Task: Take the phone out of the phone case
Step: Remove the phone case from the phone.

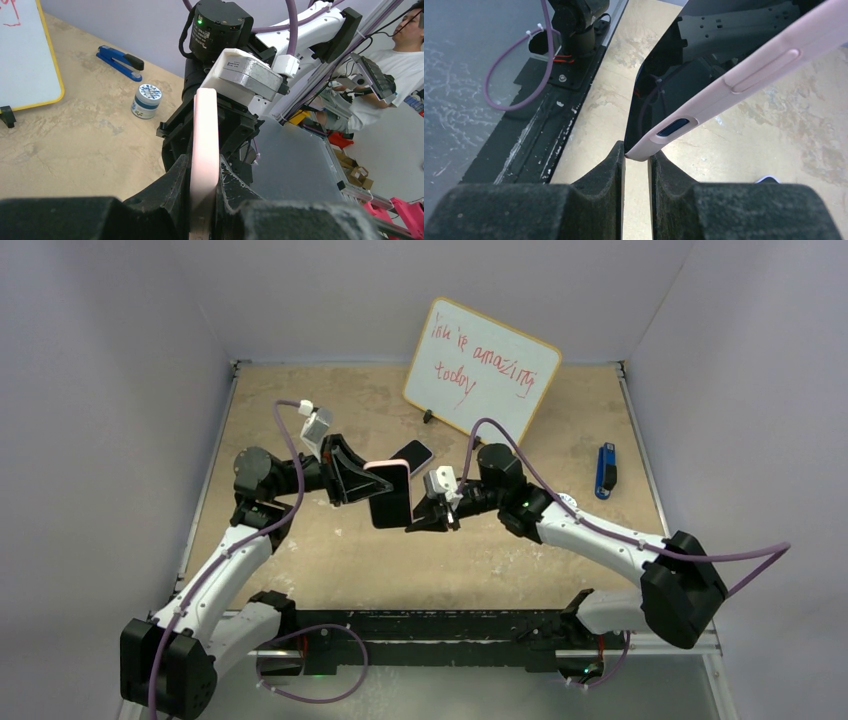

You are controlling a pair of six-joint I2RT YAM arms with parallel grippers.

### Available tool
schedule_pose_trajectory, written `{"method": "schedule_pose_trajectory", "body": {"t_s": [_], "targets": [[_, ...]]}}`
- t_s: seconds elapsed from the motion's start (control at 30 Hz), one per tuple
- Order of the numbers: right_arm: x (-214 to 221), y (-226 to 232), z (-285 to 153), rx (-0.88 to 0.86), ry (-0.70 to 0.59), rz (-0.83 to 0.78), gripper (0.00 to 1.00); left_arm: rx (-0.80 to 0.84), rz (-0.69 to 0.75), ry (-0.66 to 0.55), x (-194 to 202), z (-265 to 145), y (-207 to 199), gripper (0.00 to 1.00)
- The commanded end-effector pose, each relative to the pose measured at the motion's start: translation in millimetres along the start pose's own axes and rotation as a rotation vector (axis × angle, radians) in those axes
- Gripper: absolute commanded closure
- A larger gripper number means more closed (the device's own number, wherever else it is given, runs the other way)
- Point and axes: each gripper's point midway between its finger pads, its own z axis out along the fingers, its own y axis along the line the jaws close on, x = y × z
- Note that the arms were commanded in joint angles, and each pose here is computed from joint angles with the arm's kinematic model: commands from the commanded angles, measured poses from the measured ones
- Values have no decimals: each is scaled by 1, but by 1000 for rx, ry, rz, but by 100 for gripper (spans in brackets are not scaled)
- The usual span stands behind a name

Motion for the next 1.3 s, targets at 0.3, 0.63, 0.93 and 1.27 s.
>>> {"method": "schedule_pose_trajectory", "body": {"t_s": [0.3,0.63,0.93,1.27], "targets": [[-10,-63,-5,185,110,-307,100,84,-96,21,0,7,-30,100],[-11,-64,-4,162,119,-351,100,75,-114,29,6,7,-22,100],[-22,-47,-3,131,9,-202,100,48,-109,41,11,7,-16,100],[-61,-39,-11,227,-254,43,80,-28,-165,36,31,6,9,100]]}}
